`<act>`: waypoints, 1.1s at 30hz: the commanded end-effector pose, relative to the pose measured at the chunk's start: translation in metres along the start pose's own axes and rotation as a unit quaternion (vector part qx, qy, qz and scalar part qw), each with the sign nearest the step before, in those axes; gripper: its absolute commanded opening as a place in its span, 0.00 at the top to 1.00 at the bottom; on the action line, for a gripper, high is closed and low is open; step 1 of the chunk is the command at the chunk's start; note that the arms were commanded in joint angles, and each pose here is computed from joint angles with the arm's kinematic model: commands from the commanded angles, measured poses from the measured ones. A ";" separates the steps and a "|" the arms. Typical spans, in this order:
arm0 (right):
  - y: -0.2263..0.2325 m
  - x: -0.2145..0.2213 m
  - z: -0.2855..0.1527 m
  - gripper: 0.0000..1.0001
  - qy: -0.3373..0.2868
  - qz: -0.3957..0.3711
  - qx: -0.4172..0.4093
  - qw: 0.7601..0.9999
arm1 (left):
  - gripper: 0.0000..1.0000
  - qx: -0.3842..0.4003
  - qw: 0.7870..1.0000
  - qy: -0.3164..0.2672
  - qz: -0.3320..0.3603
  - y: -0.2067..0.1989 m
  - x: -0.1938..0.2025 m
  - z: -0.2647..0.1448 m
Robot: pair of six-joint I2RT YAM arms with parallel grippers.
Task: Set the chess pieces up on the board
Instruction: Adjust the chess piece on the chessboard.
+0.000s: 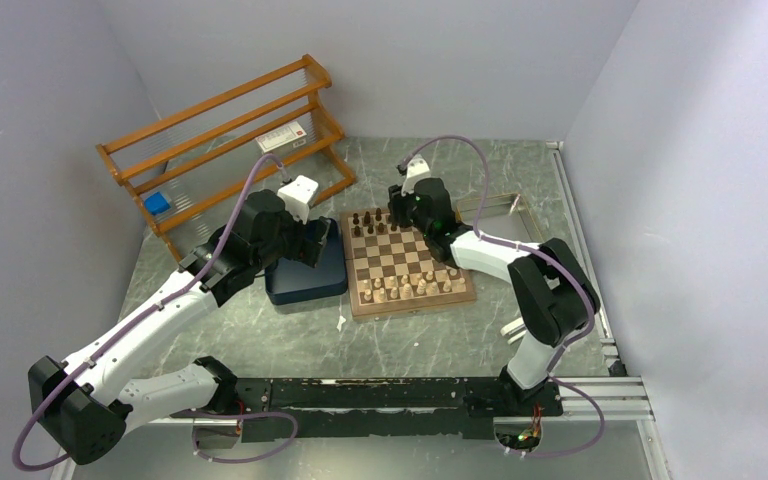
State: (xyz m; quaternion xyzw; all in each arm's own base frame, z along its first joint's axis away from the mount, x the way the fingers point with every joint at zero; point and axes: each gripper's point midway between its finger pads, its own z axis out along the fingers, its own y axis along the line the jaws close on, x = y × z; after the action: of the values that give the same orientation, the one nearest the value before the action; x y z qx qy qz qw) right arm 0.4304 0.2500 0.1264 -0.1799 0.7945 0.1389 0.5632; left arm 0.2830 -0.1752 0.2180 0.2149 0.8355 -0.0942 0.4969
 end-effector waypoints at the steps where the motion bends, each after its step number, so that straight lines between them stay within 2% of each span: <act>1: -0.013 0.012 -0.008 0.59 0.032 -0.004 0.029 0.999 | 0.02 0.007 1.000 -0.017 0.005 -0.001 -0.008 -0.005; 7: -0.019 0.025 -0.008 0.63 0.061 0.003 0.049 0.997 | 0.02 0.006 1.000 -0.019 0.006 0.000 -0.008 -0.006; 16: -0.026 0.039 -0.024 0.61 0.106 0.017 0.066 0.992 | 0.02 0.012 1.000 -0.012 0.002 -0.003 -0.006 -0.002; 25: -0.023 0.024 -0.073 0.49 0.156 0.046 0.068 0.984 | 0.02 0.047 0.999 -0.009 -0.026 -0.019 -0.010 0.000; 31: -0.022 0.020 -0.110 0.47 0.144 0.069 0.065 0.985 | 0.02 0.082 0.995 -0.017 -0.052 -0.032 -0.013 -0.005; 33: -0.024 0.020 -0.112 0.49 0.126 0.063 0.065 0.988 | 0.02 0.082 0.995 -0.019 -0.057 -0.032 -0.010 -0.005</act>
State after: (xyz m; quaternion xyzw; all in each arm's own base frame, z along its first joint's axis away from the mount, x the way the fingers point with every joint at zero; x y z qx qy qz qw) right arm 0.3561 0.1902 0.1542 -0.1176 0.8701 0.1016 0.4678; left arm 0.2731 -0.1942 0.2138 0.2134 0.8403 -0.1525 0.4744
